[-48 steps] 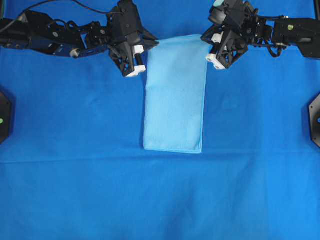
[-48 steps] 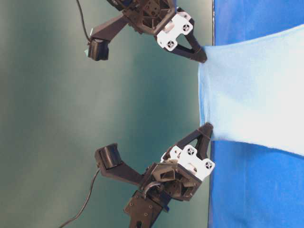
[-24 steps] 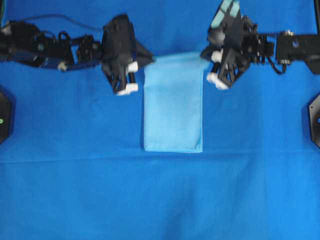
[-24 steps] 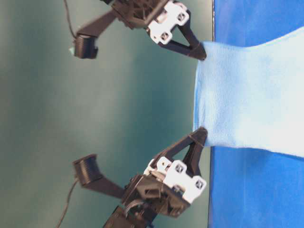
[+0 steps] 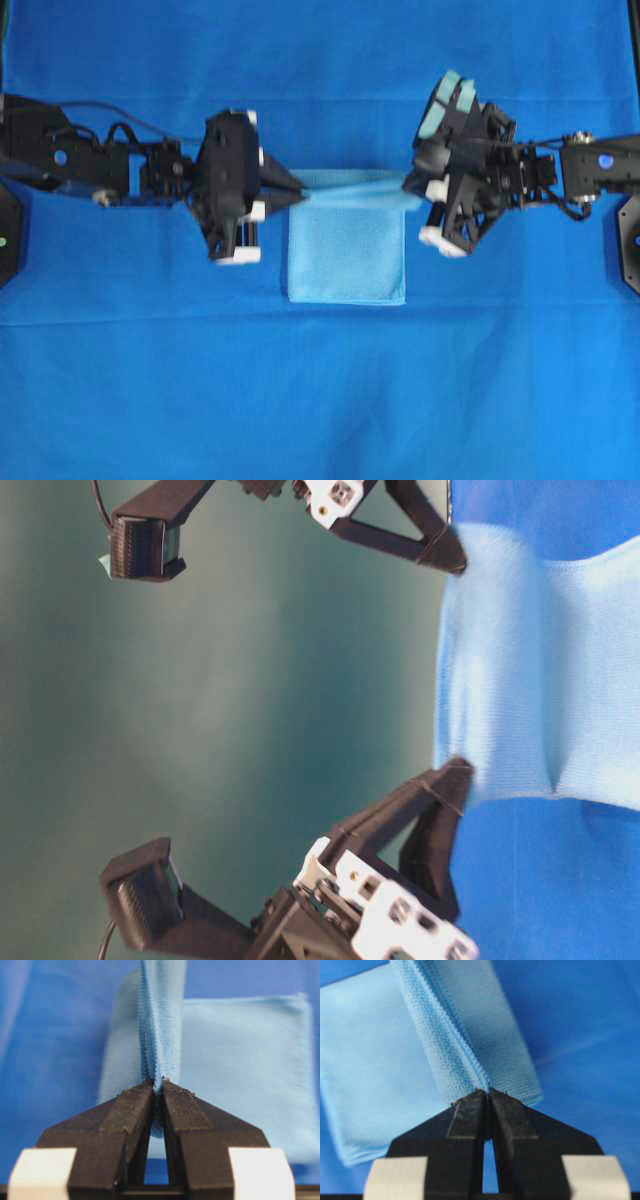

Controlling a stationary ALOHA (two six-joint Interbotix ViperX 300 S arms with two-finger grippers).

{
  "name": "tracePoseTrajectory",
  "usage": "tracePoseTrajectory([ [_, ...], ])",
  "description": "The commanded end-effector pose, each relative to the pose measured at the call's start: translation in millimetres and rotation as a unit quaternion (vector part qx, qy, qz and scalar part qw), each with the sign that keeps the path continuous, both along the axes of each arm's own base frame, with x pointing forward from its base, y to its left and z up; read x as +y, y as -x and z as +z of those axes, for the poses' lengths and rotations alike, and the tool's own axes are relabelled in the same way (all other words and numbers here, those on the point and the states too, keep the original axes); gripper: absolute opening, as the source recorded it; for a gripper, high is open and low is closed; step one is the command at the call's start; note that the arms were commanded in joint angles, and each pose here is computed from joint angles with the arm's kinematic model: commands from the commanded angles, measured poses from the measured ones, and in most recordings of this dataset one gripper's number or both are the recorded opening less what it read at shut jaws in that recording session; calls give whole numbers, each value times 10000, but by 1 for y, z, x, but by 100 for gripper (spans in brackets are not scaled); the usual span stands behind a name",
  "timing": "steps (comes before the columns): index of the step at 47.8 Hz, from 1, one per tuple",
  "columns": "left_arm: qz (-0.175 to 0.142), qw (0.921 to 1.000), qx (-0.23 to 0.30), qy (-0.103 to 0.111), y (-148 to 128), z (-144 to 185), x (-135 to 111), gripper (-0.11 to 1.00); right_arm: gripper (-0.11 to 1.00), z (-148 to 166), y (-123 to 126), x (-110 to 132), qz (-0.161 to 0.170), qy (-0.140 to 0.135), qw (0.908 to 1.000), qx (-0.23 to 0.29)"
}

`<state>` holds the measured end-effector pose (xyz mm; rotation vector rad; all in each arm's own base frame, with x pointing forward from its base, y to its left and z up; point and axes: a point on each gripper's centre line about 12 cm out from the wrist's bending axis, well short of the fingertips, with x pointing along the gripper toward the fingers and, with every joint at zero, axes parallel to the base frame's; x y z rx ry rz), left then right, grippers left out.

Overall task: Fold the light blue towel.
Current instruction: 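Pull both held corners down toward the bottom edge, folding again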

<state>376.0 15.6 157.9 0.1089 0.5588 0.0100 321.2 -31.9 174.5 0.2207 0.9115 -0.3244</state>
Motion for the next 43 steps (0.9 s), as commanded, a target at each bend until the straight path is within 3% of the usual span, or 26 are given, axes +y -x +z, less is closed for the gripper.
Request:
tracePoseTrajectory([
  [1, -188, 9998, -24, 23, 0, 1, -15, 6, 3, -3, 0, 6, 54, -30, 10000, 44],
  [11, -418, 9984, 369, 101, -1, -35, -38, 6, 3, -32, -3, 19, 85, -259, 9994, 214],
  [20, -308, 9975, 525, 362, -2, -62, -45, 6, 3, -55, -6, 28, 232, -493, 9985, 105],
  [36, -281, 9975, 503, 412, -3, -63, -45, 7, 4, -60, -9, 31, 205, -616, 9979, 33],
  [40, -279, 9979, 411, 422, -7, -60, -46, 11, 4, -61, -11, 32, 222, -618, 9978, 34],
  [43, -281, 9981, 357, 423, -8, -59, -46, 22, 5, -60, -13, 33, 241, -621, 9978, 21],
])
